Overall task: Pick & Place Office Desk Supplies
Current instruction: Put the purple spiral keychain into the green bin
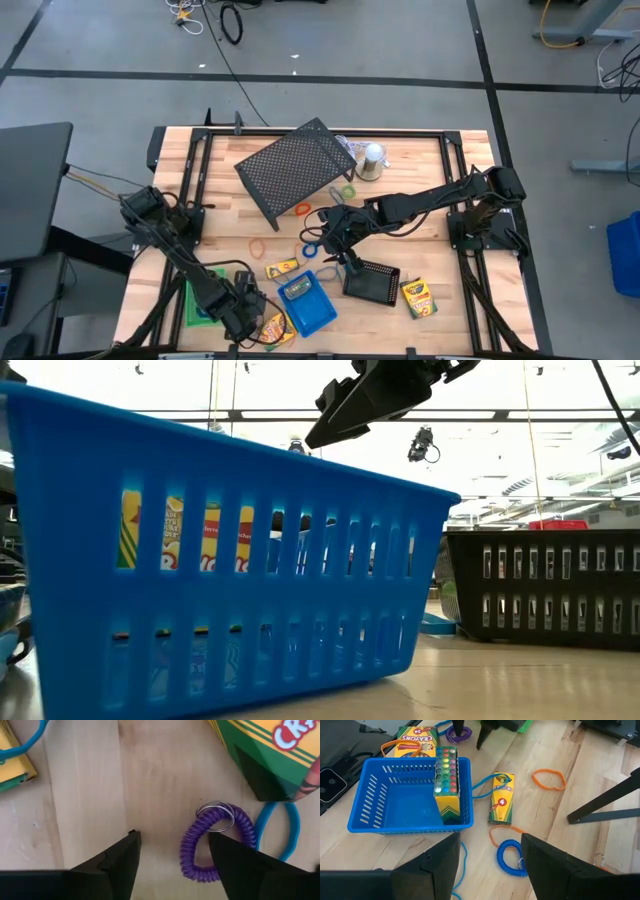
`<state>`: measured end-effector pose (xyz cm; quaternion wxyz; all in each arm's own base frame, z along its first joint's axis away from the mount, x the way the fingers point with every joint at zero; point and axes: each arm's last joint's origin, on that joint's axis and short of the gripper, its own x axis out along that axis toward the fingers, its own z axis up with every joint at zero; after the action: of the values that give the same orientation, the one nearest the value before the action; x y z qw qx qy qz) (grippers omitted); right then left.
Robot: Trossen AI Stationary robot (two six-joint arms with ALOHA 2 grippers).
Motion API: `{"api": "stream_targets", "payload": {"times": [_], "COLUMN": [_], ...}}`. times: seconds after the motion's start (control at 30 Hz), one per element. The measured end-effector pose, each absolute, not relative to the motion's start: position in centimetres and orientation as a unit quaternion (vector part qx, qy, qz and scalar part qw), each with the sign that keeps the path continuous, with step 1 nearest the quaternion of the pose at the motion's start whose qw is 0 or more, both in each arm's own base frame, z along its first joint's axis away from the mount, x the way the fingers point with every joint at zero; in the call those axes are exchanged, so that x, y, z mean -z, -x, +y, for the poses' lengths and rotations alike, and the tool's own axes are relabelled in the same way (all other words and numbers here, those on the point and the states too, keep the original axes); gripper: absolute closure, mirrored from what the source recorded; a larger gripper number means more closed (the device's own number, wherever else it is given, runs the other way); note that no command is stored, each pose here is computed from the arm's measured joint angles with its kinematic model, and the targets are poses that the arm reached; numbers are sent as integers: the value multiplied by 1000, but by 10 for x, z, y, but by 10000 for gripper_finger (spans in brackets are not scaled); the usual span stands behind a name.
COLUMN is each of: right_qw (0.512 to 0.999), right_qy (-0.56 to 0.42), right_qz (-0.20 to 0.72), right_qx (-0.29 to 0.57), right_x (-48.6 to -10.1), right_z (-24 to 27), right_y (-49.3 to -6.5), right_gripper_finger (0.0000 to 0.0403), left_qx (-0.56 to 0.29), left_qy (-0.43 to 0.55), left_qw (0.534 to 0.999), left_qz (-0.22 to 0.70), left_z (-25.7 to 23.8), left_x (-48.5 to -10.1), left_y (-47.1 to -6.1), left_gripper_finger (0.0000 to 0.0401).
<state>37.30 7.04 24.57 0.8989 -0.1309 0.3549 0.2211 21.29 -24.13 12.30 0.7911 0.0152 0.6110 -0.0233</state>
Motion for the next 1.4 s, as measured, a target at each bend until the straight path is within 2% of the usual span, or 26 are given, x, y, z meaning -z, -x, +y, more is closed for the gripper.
{"api": "stream_targets", "payload": {"times": [0.13, 0.33, 0.37, 0.67, 0.77, 0.93, 1.13, 1.4], "right_qw": [899, 899, 899, 899, 899, 900, 900, 900], "right_qy": [131, 135, 135, 135, 135, 136, 138, 138], "right_qz": [355, 352, 352, 352, 352, 350, 349, 348], "right_qx": [-221, -222, -222, -222, -222, -223, -223, -223], "right_x": [-246, -246, -246, -246, -246, -246, -247, -247], "right_z": [70, 70, 70, 70, 70, 70, 70, 70], "right_y": [-373, -373, -373, -373, -373, -374, -374, -374], "right_gripper_finger": [185, 185, 185, 185, 185, 185, 185, 185], "left_qx": [25, 34, 35, 31, 11, -23, -16, -52], "left_qy": [-13, -14, -15, -34, -60, -46, -50, -98], "left_qw": [792, 791, 791, 799, 801, 804, 818, 790], "left_qz": [610, 611, 611, 600, 595, 592, 573, 603], "left_z": [-242, -243, -243, -243, -239, -233, -234, -241], "left_x": [-122, -122, -122, -126, -132, -148, -165, -201], "left_y": [-213, -213, -213, -209, -200, -192, -193, -177], "left_gripper_finger": [226, 366, 379, 387, 388, 389, 389, 389]}}
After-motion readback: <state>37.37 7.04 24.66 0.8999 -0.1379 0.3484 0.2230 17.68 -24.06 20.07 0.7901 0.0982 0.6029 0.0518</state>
